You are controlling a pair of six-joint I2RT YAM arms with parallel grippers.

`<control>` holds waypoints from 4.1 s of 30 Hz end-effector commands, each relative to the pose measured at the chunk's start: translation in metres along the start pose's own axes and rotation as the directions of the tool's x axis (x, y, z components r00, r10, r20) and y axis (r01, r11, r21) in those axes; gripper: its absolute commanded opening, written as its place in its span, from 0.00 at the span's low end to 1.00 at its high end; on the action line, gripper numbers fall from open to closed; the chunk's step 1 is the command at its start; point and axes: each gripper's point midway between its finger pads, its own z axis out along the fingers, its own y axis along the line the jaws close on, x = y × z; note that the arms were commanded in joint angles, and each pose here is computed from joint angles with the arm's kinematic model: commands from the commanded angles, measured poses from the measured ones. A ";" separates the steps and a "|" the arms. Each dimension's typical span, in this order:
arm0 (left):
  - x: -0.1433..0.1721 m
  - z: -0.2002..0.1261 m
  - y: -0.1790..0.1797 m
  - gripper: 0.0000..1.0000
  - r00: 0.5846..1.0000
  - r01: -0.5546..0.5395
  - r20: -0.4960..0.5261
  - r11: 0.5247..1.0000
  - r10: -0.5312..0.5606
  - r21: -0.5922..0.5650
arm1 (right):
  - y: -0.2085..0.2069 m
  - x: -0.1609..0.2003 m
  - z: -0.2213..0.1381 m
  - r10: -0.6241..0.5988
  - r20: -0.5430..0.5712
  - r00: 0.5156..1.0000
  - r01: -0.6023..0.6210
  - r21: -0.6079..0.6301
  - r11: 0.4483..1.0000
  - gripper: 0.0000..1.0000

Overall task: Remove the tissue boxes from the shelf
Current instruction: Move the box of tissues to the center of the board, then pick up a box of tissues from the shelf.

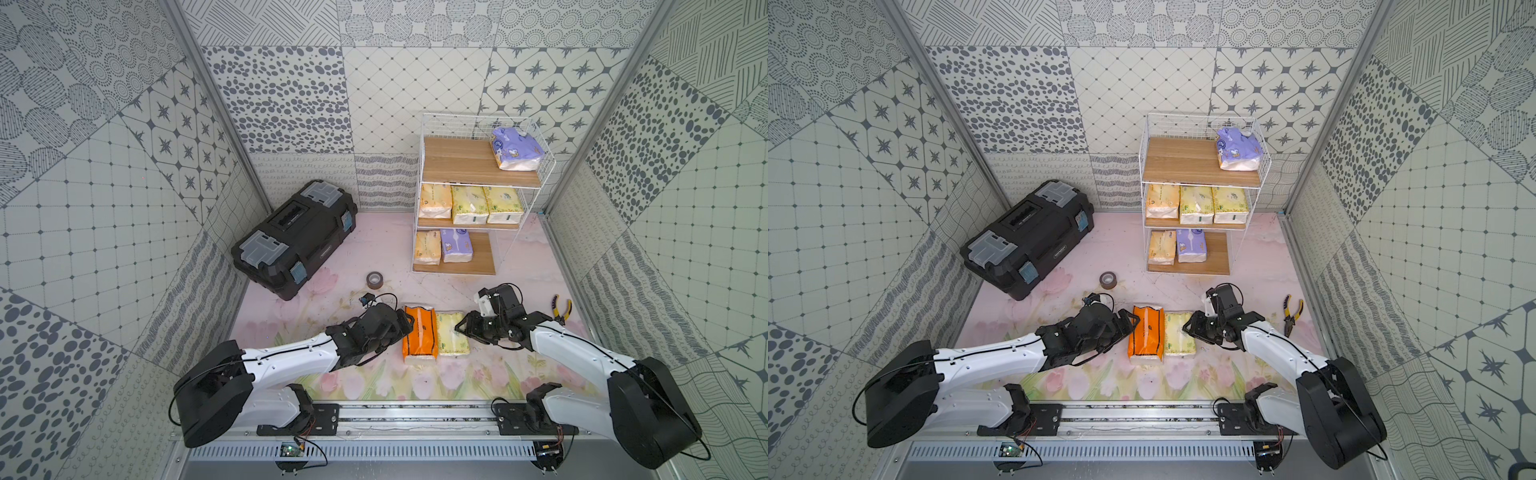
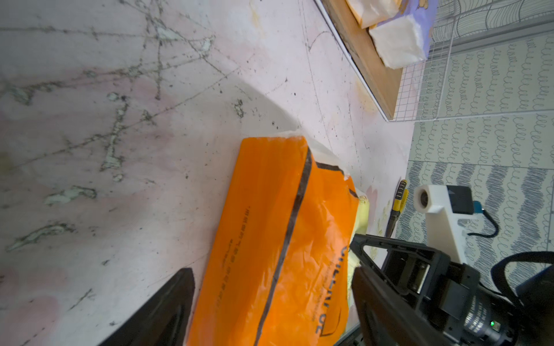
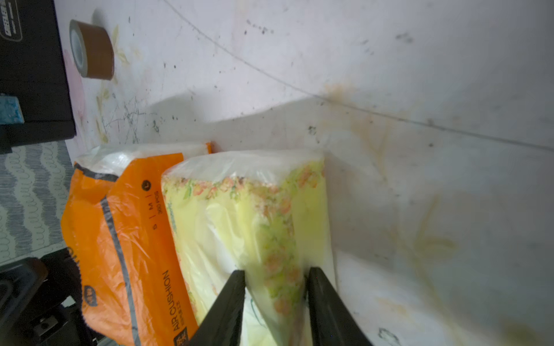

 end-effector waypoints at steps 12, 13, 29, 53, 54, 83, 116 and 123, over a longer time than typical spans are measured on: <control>-0.046 -0.081 0.040 0.84 0.970 -0.020 0.239 0.992 0.049 -0.124 | 0.069 -0.003 0.039 -0.036 0.027 0.999 0.039 -0.094 0.995 0.44; -0.045 -0.082 0.034 0.84 0.970 -0.035 0.235 0.995 0.056 -0.092 | 0.065 -0.007 0.037 -0.027 0.054 0.998 0.031 -0.073 0.997 0.48; -0.043 -0.086 -0.073 0.87 0.980 -0.087 0.196 0.934 0.019 0.346 | 0.125 -0.132 -0.224 -0.100 0.706 0.701 0.128 0.013 0.992 0.50; -0.042 -0.085 -0.090 0.87 0.984 -0.054 0.178 0.903 -0.026 0.427 | 0.194 -0.282 -0.359 0.196 0.899 0.391 -0.016 -0.206 0.978 0.54; -0.042 -0.085 -0.090 0.87 0.984 -0.052 0.178 0.901 -0.029 0.430 | 0.192 -0.286 -0.361 0.204 0.900 0.385 -0.023 -0.212 0.977 0.54; -0.042 -0.098 -0.085 0.86 0.984 -0.009 0.164 0.886 -0.076 0.464 | 0.172 -0.353 -0.339 0.296 0.888 0.351 -0.135 -0.264 0.955 0.27; -0.066 -0.104 -0.355 0.99 0.986 -0.167 0.113 0.636 0.125 0.753 | 0.191 -0.228 -0.369 0.277 0.836 0.474 0.127 -0.376 0.918 0.00; -0.078 -0.086 -0.401 0.99 0.998 -0.042 0.010 0.584 0.058 0.811 | 0.188 -0.209 -0.364 0.265 0.822 0.504 0.150 -0.385 0.911 0.00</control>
